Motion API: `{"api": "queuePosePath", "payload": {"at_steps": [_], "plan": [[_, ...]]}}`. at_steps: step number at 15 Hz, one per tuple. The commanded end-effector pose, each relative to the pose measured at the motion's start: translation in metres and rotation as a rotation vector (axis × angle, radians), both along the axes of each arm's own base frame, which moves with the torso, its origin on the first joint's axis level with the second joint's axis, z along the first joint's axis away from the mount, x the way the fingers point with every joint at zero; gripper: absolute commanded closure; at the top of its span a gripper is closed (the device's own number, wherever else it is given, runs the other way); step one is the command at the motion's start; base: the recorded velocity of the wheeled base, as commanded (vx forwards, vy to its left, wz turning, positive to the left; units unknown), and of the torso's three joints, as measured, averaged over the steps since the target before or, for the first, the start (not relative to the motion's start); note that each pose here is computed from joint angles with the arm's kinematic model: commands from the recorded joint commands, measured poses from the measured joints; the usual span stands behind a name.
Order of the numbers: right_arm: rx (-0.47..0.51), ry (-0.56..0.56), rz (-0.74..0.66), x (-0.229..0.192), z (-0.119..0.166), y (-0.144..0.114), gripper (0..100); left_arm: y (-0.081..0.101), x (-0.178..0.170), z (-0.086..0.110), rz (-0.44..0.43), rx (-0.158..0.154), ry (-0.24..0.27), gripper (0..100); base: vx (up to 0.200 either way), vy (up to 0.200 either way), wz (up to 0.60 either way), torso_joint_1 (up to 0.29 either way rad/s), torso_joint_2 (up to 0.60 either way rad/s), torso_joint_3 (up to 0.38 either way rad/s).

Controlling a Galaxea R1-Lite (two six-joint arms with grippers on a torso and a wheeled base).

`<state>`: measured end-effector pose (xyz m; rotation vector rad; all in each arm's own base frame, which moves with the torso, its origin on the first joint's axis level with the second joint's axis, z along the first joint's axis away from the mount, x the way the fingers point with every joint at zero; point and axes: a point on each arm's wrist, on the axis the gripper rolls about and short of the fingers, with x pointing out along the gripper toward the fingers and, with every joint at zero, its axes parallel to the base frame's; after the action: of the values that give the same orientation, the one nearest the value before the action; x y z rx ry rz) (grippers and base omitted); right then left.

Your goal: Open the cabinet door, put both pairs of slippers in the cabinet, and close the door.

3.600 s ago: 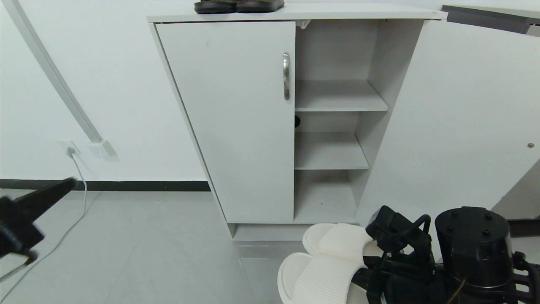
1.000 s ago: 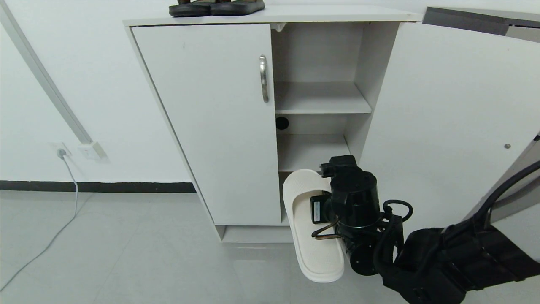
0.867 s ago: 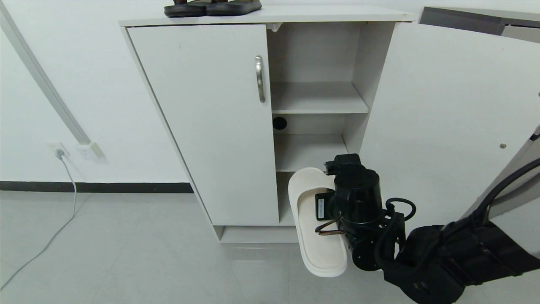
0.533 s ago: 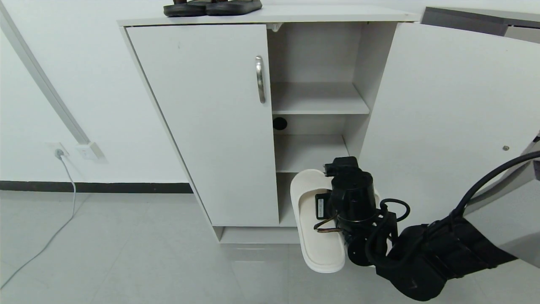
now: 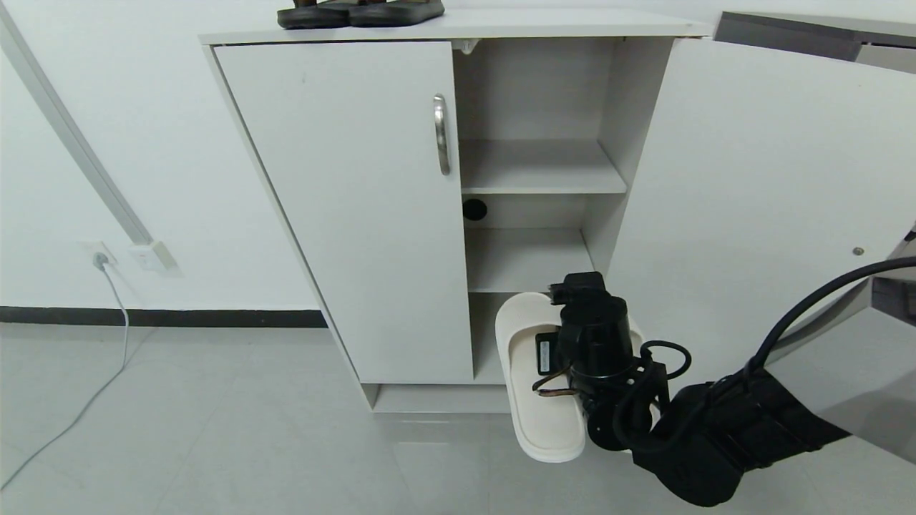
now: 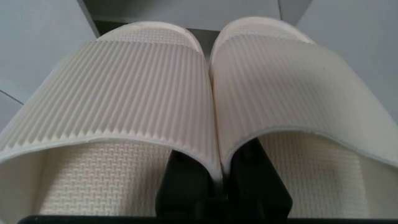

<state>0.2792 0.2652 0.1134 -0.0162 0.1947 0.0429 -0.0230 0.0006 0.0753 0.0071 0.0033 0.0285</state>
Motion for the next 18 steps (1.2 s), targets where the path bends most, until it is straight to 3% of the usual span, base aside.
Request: {"api": "queuePosePath", "payload": {"at_steps": [1,13,18], "plan": [[-0.005,0.006,0.002,0.002,-0.004,0.002,100,0.000,0.000,0.000,0.001,0.001,0.003,100,0.000,0.000,0.00,0.000,0.00,0.000],[-0.013,-0.003,0.000,0.012,-0.014,0.012,100,0.000,0.000,0.000,-0.002,0.004,0.003,100,0.000,0.000,0.00,0.003,0.00,-0.179],[0.022,-0.156,0.008,0.012,0.004,0.013,100,0.000,0.000,0.000,-0.002,0.004,0.002,100,0.000,0.000,0.00,0.000,0.00,0.000]]}}
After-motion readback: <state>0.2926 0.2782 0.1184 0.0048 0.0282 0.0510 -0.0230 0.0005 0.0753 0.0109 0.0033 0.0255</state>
